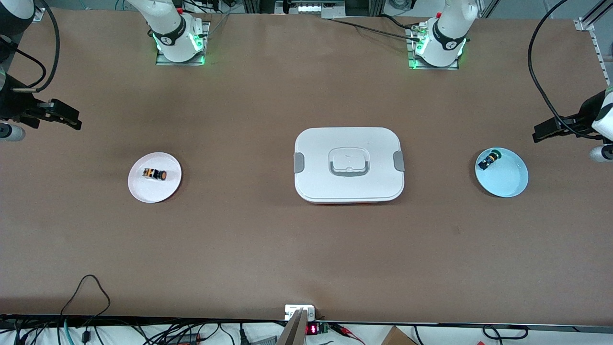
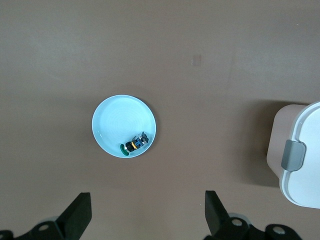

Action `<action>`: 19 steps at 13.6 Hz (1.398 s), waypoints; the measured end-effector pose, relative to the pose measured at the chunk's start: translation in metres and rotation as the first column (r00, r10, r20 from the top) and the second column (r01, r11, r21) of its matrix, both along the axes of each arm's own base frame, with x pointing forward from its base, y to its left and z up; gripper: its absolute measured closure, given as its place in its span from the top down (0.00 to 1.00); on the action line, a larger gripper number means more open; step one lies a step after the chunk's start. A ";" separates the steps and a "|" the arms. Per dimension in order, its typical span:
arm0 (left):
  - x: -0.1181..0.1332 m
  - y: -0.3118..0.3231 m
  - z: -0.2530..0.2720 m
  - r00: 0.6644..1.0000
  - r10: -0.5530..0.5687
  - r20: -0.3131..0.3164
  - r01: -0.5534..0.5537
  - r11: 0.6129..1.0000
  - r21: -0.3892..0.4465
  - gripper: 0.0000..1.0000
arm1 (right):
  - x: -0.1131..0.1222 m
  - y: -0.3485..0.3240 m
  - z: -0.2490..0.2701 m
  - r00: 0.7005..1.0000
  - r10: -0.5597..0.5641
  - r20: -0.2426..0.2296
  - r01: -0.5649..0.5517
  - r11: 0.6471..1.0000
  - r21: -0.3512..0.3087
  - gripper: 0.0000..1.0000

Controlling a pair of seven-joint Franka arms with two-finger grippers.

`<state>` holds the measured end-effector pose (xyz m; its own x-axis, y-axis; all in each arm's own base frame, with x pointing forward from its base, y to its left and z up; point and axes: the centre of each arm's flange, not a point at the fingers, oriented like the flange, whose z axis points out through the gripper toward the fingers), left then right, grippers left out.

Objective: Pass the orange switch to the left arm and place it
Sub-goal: 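Move the right gripper over the switch on the white plate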

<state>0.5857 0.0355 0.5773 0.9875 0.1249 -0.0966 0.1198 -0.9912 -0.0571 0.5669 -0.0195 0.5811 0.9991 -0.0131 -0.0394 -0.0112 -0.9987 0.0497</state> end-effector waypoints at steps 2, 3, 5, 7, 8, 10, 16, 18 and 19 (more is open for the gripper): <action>0.000 0.000 0.000 1.000 0.000 0.000 0.000 1.000 0.000 1.00 | 0.000 0.000 0.000 1.000 0.000 0.000 0.000 1.000 0.001 1.00; 0.000 0.000 0.000 1.000 0.000 0.000 0.000 1.000 0.000 1.00 | 0.000 0.000 0.000 1.000 0.000 0.000 0.000 1.000 0.001 1.00; 0.000 0.000 0.000 1.000 0.000 0.000 0.000 1.000 0.000 1.00 | 0.000 0.000 0.000 1.000 0.000 -0.001 0.000 1.000 0.001 1.00; 0.000 0.000 0.000 1.000 0.000 0.000 0.000 1.000 0.000 1.00 | 0.002 0.000 -0.005 1.000 0.000 -0.010 0.000 1.000 0.002 1.00; 0.000 0.000 0.000 1.000 0.000 0.000 0.000 1.000 0.000 1.00 | 0.004 0.001 -0.010 1.000 0.003 -0.017 -0.003 1.000 0.002 1.00; 0.000 0.000 0.000 1.000 0.000 0.000 0.000 1.000 0.000 1.00 | 0.009 0.000 -0.023 0.999 0.008 -0.043 -0.008 1.000 0.003 1.00; 0.000 0.000 0.000 1.000 0.000 0.000 0.000 1.000 0.000 1.00 | 0.045 0.002 -0.142 0.978 0.005 -0.207 0.001 1.000 0.031 1.00; 0.000 0.000 0.000 1.000 0.000 0.000 0.000 1.000 0.000 1.00 | 0.054 0.002 -0.178 0.972 0.005 -0.235 0.003 0.999 0.033 1.00; 0.000 0.000 0.000 1.000 0.000 0.000 0.000 1.000 0.000 1.00 | 0.058 0.003 -0.193 0.971 0.006 -0.240 0.003 0.999 0.035 1.00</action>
